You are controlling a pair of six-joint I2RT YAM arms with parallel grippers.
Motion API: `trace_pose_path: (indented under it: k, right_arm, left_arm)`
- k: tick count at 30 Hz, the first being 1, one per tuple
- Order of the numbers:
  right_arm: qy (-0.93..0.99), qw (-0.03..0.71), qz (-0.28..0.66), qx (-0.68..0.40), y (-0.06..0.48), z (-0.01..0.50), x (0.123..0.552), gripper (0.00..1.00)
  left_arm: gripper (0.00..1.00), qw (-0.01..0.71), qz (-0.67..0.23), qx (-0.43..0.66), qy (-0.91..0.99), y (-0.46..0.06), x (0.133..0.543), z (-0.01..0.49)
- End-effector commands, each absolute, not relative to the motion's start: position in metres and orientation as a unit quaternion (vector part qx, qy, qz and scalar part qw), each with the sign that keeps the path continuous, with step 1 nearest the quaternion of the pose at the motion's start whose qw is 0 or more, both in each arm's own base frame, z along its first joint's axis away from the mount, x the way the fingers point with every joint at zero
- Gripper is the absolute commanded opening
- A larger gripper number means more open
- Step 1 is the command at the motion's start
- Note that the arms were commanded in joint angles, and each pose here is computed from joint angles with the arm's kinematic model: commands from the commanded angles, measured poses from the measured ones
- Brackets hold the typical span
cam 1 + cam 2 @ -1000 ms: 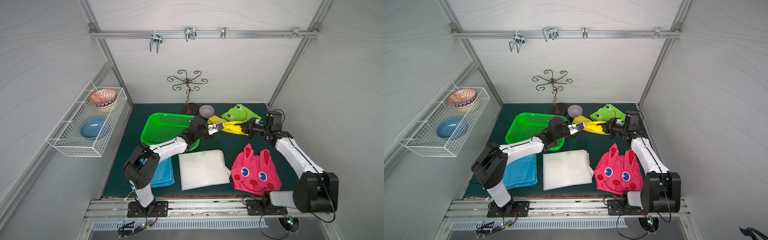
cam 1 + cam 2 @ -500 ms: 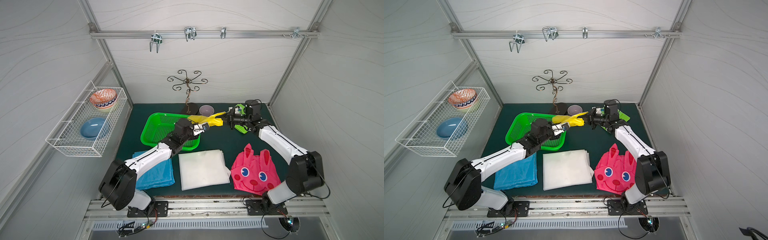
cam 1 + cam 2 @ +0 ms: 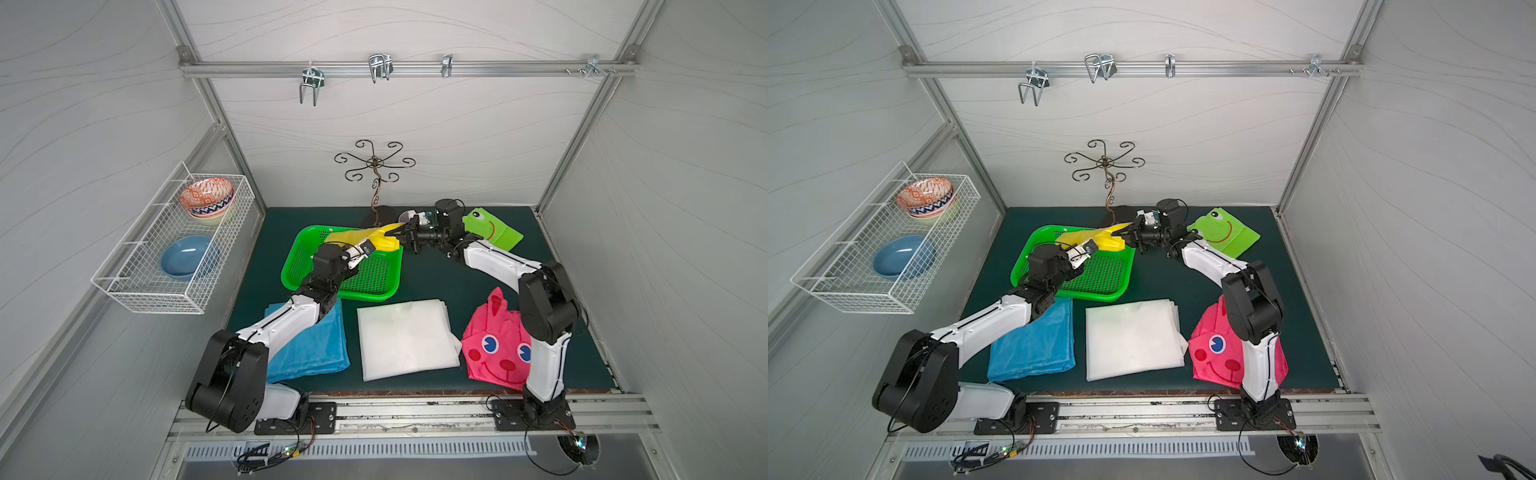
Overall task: Put the folded raincoat in the basket
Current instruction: Place the raincoat in the basket.
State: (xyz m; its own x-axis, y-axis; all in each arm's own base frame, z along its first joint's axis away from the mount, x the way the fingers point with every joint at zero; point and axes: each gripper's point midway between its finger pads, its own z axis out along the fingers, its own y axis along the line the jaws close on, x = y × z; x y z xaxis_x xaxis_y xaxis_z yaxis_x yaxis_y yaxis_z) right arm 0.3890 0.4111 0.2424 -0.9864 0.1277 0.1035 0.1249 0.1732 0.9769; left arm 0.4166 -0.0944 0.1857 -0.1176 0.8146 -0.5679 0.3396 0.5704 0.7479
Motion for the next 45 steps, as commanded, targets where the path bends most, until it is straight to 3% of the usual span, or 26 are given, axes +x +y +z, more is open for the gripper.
trace_pose_path:
  k: [1,9,16,25,26,28,29,30,34,45]
  right_arm:
    - [0.768,0.005,0.639,0.051,0.429,0.237,0.386,0.00]
    - [0.784,-0.036,0.616,0.066,0.460,0.189,0.386,0.00]
    - [0.801,-0.027,0.595,0.067,0.474,0.168,0.374,0.00]
    - [0.811,0.006,0.581,0.061,0.478,0.149,0.400,0.00]
    - [0.813,0.014,0.579,0.061,0.479,0.146,0.403,0.00]
    - [0.816,0.027,0.575,0.062,0.479,0.141,0.408,0.00]
    - [0.815,0.032,0.576,0.061,0.481,0.141,0.410,0.00]
    - [0.815,0.033,0.576,0.062,0.482,0.139,0.411,0.00]
    - [0.815,0.040,0.574,0.061,0.484,0.138,0.412,0.00]
    - [0.815,0.048,0.574,0.067,0.472,0.142,0.403,0.00]
  left_arm:
    - [0.00,0.577,0.233,0.378,0.685,-0.081,0.429,0.207]
    - [0.00,0.580,0.251,0.355,0.689,-0.046,0.444,0.192]
    - [0.00,0.545,0.281,0.372,0.697,-0.019,0.437,0.156]
    - [0.05,0.547,0.269,0.343,0.715,0.001,0.444,0.133]
    - [0.09,0.544,0.268,0.339,0.719,0.002,0.445,0.132]
    - [0.31,0.538,0.262,0.339,0.726,0.003,0.446,0.128]
    - [0.59,0.538,0.258,0.341,0.727,0.001,0.445,0.128]
    - [0.77,0.541,0.254,0.338,0.727,0.000,0.444,0.130]
    - [0.99,0.564,0.229,0.327,0.723,-0.007,0.438,0.149]
    - [1.00,0.671,0.210,0.247,0.666,-0.009,0.417,0.196]
